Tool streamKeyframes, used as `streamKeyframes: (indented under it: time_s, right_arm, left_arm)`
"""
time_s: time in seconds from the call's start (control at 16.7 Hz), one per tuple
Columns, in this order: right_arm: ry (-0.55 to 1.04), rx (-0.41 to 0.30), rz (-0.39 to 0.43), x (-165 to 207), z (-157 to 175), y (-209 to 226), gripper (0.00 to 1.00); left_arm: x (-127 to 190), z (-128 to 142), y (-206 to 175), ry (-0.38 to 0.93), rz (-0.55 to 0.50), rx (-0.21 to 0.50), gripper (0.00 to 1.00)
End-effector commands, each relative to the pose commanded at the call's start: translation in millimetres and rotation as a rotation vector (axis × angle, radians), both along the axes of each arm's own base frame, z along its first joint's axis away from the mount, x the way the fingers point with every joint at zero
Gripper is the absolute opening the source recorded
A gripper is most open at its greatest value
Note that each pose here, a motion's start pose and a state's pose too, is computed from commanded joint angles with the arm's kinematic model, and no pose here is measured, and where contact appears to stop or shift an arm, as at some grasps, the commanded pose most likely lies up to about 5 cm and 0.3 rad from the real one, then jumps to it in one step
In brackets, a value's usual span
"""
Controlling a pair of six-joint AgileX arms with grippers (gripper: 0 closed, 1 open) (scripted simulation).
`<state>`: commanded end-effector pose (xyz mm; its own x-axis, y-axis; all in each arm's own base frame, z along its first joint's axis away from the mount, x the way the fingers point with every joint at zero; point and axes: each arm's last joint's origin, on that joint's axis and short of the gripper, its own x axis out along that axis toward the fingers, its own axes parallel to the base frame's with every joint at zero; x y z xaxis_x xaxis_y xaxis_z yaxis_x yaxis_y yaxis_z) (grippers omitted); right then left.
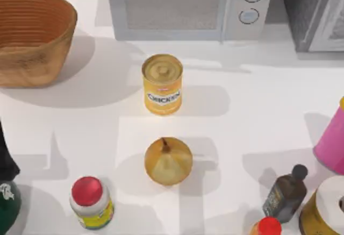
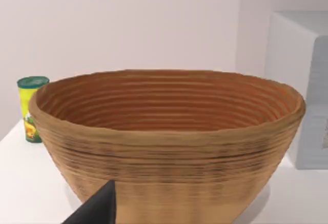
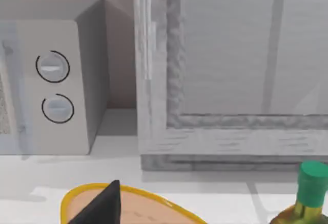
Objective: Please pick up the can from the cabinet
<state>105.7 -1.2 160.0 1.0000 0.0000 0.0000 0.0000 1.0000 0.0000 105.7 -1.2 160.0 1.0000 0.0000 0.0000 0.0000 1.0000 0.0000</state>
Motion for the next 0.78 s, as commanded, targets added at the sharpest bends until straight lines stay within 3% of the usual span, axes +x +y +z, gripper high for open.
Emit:
streamKeyframes:
  time_s: [0.18,0.36,0.78]
  right_arm:
    - [-0.001,0.000,-0.001,-0.2,2.8,0.0,1.00]
    - [-0.003,0.000,-0.009,-0.6,27.7,0.5,1.00]
    - [0.009,-0.001,-0.010,19.8,154.4,7.3,1.00]
  left_arm:
    - [0.0,0.0,0.0,0.000,0.000,0.000,1.00]
    - [0.0,0.0,0.0,0.000,0.000,0.000,1.00]
    - [0.0,0.0,0.0,0.000,0.000,0.000,1.00]
